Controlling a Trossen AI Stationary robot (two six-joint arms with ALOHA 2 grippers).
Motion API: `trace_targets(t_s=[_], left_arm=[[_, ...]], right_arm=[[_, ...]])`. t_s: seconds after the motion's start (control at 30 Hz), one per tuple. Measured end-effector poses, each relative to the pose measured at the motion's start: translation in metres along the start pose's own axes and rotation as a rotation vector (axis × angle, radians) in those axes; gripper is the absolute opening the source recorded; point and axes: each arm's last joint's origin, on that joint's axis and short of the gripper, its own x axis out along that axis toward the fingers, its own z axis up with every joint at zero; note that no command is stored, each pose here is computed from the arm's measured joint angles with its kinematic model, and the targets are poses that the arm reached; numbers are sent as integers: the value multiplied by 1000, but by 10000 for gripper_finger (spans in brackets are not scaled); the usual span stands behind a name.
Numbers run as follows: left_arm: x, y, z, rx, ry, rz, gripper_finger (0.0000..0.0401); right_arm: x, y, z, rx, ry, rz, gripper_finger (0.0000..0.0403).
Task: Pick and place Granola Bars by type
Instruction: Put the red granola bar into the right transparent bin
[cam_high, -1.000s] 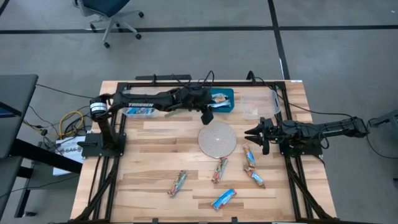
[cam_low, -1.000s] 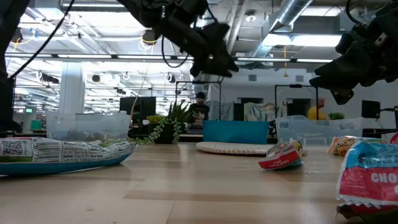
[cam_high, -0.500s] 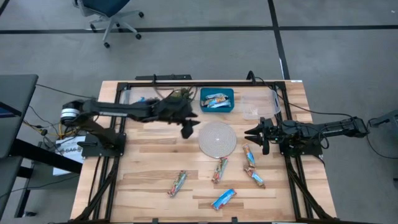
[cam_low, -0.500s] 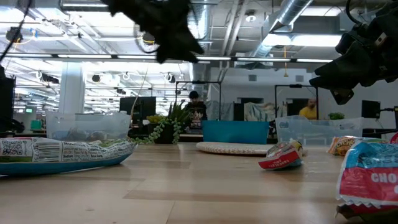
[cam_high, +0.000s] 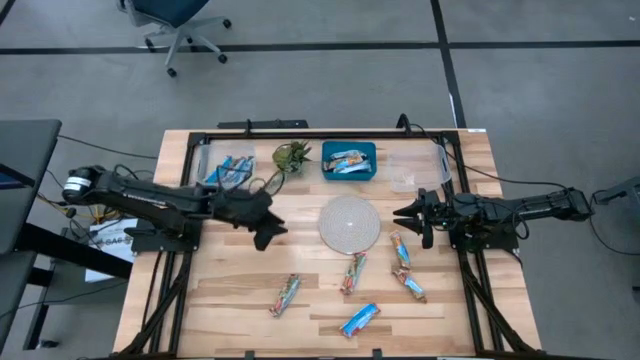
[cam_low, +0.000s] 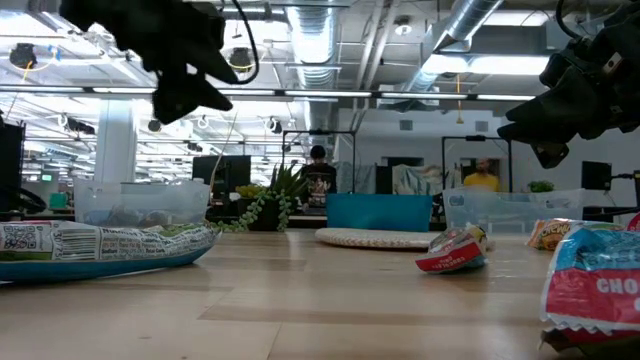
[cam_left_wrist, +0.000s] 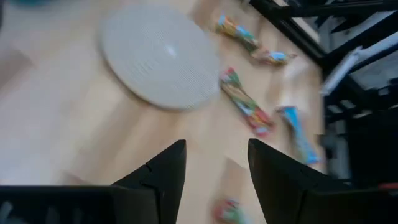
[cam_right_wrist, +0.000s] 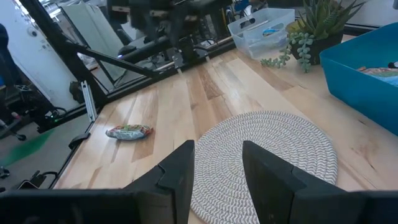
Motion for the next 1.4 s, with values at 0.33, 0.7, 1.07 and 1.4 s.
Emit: trace_targets(t_s=[0.33, 0.7, 1.07, 1.4], left_arm=[[13, -23, -46, -362, 180, 12, 157], [39, -33, -88, -575, 423, 105, 115], [59, -44, -102, -460, 511, 120, 143], [79, -61, -107, -412, 482, 131, 217]], right_arm=[[0, 0, 0, 0, 0, 0, 127], [0, 0, 0, 0, 0, 0, 127], [0, 0, 0, 0, -1, 0, 127], [0, 0, 0, 0, 0, 0, 127]])
